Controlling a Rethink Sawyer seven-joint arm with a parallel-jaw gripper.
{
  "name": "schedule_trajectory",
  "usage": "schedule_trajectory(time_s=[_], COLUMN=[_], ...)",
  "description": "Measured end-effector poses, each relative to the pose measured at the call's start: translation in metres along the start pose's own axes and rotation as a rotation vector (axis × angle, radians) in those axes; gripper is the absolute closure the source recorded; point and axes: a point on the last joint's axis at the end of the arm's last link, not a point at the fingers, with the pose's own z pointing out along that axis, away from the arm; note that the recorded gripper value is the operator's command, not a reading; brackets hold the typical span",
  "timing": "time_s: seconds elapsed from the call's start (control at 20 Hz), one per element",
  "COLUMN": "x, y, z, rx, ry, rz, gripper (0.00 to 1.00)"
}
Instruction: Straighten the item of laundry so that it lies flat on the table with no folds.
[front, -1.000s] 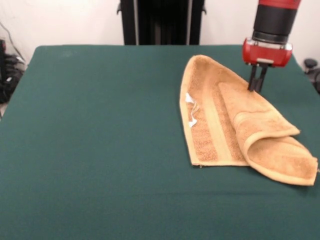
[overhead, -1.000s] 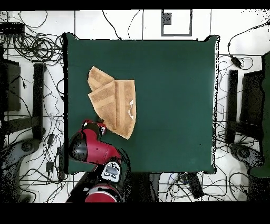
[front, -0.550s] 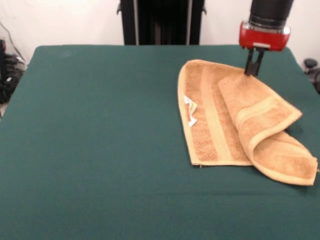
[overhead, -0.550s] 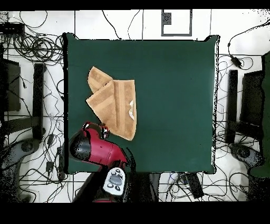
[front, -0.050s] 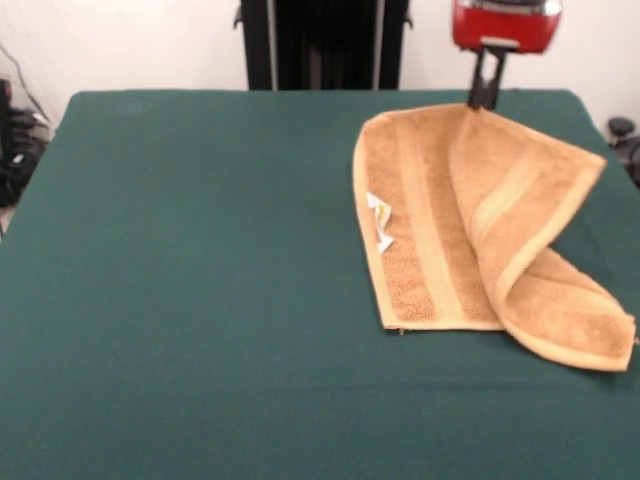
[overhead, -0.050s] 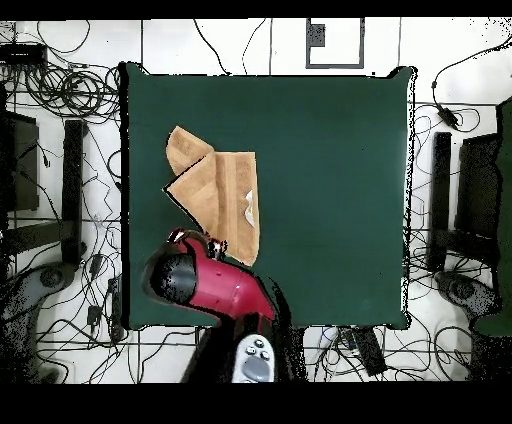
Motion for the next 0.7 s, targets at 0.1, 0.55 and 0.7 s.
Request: schedule_trajectory(time_s=[0.1, 0.55, 0.7], x=[-0.011, -0.062, -0.063], y=[-0.015, -0.11, -0.129], z=[-0.008, -0.052, -0.064], rx=[-0.008, -0.058, -0.065], ry=[0.006, 0.059, 0.102], rz=[0.027, 0.196, 0.207], gripper=[1.0, 1.0, 1.0])
